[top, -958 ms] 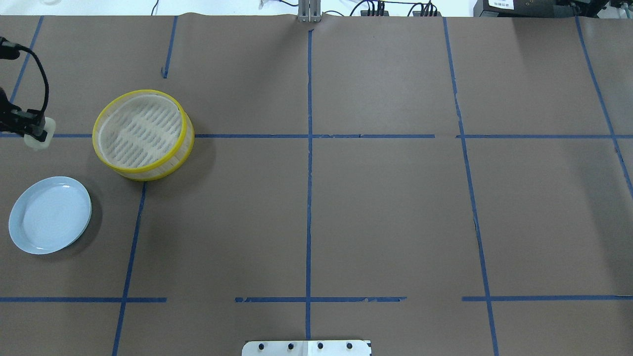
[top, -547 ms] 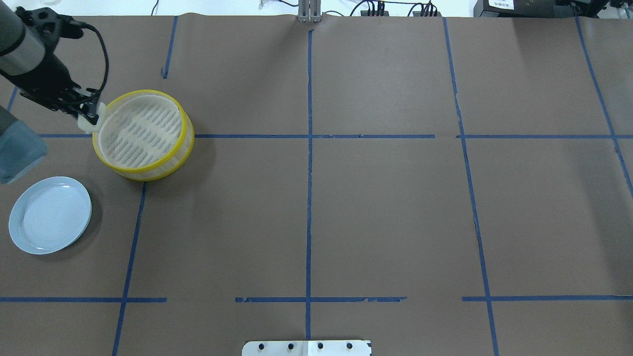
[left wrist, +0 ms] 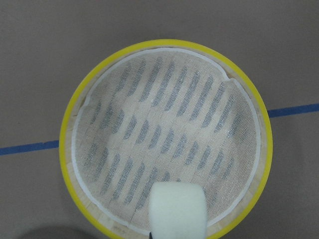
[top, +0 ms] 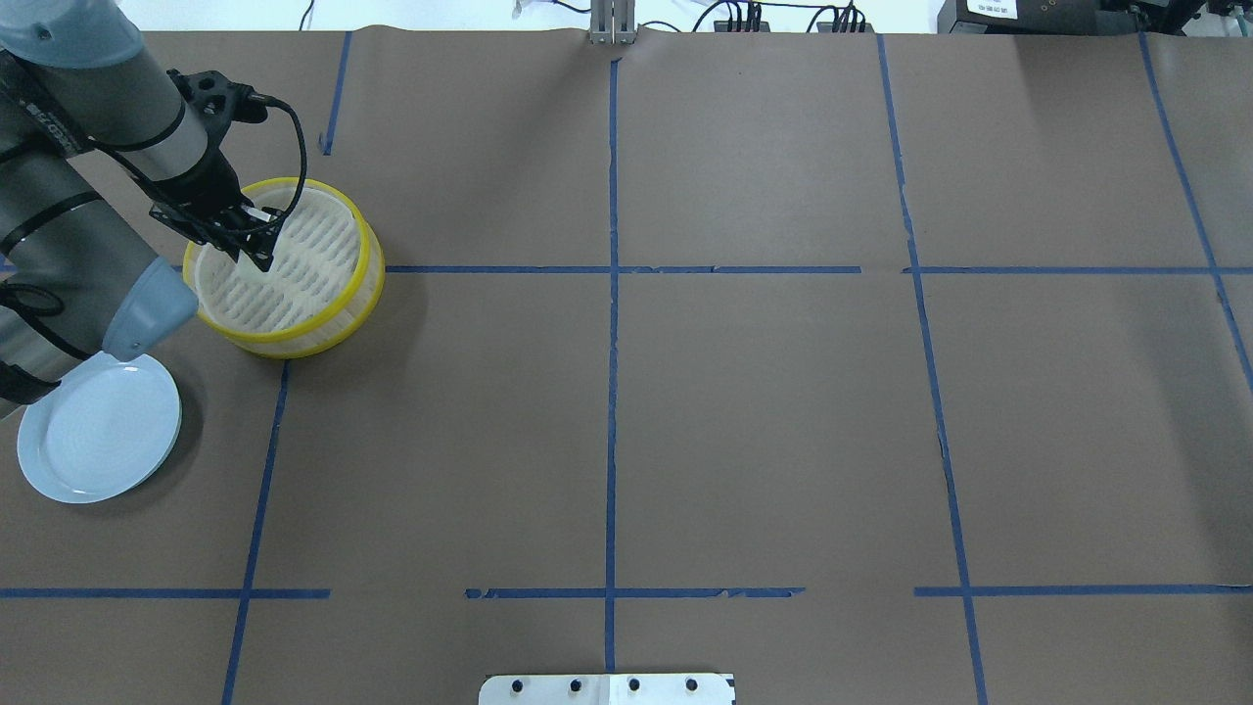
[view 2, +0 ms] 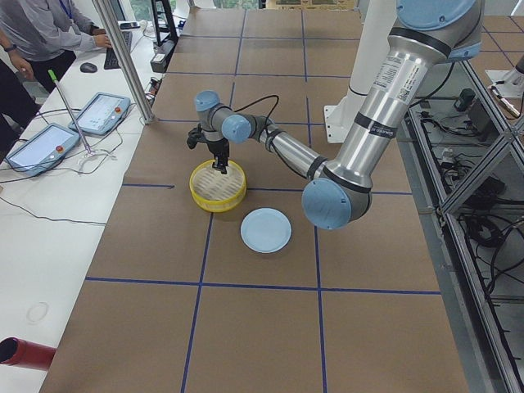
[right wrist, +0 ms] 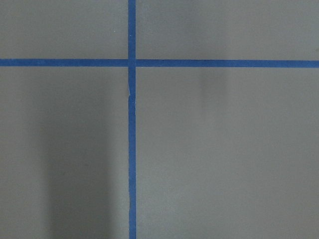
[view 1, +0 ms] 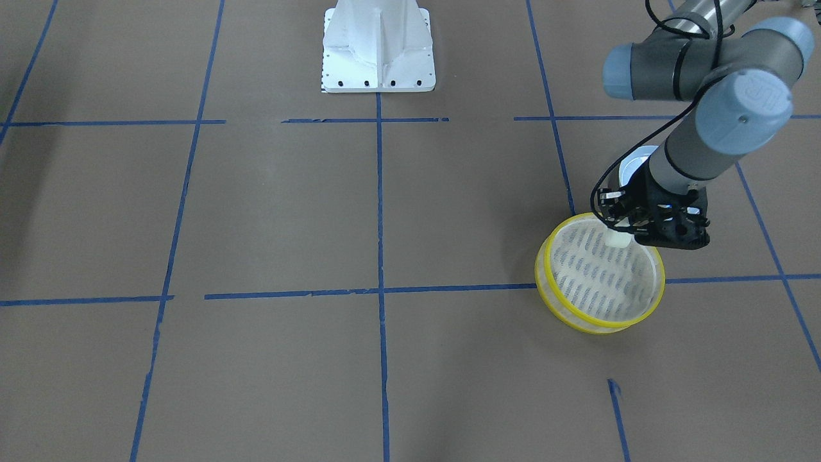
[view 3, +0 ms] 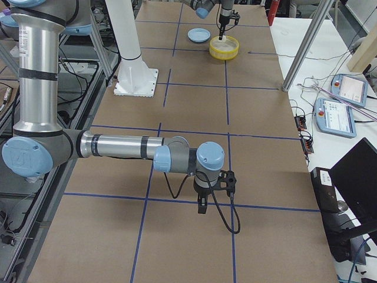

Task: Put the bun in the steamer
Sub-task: 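Carry the held bun with the left gripper over the steamer basket, then lower the bun into the steamer and open the left gripper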

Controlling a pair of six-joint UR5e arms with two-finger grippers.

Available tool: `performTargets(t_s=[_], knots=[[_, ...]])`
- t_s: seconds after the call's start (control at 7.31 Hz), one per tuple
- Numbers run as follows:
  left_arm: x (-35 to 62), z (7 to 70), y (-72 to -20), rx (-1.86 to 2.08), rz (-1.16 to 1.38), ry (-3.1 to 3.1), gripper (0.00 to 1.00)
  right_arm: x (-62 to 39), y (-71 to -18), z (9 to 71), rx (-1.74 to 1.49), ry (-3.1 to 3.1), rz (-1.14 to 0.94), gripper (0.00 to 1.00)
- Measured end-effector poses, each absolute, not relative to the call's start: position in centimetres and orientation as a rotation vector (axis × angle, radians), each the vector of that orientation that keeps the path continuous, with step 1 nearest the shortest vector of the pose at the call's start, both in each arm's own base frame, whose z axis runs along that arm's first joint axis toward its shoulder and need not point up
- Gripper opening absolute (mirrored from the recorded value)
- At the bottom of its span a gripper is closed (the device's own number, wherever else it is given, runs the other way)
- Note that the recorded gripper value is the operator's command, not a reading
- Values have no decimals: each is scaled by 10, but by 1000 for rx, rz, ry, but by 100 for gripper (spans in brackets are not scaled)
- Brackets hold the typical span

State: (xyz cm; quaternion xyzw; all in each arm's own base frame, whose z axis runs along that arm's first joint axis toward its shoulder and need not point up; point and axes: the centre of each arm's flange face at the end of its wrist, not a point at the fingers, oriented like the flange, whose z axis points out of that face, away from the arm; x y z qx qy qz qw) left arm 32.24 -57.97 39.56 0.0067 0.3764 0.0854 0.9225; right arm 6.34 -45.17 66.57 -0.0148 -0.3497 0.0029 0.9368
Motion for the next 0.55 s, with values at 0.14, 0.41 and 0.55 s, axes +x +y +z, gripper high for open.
performTargets(t_s=[0.14,0.41,0.55], knots=[[333,406,-583,16,174,779,30,63,-452,666,-30,-714,6,100],[347,418,-583,8,181,779,30,63,-452,666,-30,-714,6,100],[353,423,-581,3,188,777,37,64,-452,666,-30,-714,6,100]])
